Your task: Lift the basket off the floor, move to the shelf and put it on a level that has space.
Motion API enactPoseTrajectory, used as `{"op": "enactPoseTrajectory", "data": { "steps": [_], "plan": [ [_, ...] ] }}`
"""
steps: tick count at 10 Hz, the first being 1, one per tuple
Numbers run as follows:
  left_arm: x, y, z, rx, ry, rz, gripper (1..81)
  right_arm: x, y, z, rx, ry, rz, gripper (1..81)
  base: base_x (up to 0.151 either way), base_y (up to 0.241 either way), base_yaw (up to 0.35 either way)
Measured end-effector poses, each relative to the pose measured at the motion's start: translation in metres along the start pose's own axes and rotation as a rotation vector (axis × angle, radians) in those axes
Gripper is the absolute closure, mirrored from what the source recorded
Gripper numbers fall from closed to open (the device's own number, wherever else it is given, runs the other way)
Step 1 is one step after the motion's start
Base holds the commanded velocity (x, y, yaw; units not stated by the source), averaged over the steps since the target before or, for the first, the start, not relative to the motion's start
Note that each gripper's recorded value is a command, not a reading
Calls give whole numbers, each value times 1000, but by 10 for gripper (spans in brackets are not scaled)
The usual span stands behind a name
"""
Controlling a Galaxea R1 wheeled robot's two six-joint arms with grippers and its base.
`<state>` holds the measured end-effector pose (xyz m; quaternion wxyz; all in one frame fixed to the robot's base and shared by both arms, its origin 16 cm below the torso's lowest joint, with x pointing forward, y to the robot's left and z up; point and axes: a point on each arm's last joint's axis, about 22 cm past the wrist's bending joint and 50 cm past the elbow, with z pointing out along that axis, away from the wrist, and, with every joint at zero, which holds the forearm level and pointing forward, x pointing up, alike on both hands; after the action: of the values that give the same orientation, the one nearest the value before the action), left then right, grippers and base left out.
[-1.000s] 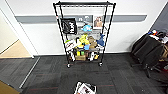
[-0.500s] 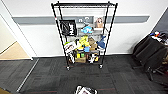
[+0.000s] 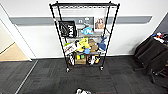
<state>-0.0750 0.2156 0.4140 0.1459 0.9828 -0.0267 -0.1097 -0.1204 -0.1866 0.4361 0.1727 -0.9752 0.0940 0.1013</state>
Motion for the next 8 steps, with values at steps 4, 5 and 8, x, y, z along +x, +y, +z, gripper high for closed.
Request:
{"op": "enactPoseTrajectory", "data": {
  "steps": [4,5,8],
  "plan": [
    [-1,0,0,0,-1,-2,10,0,0,0,0,0,0,10,0,0,0],
    [-3,0,0,0,-3,-3,10,0,0,0,0,0,0,10,0,0,0],
    [9,-8,-4,-6,7,-10,10,3,-10,-1,30,1,2,10,0,0,0]
  ]
}}
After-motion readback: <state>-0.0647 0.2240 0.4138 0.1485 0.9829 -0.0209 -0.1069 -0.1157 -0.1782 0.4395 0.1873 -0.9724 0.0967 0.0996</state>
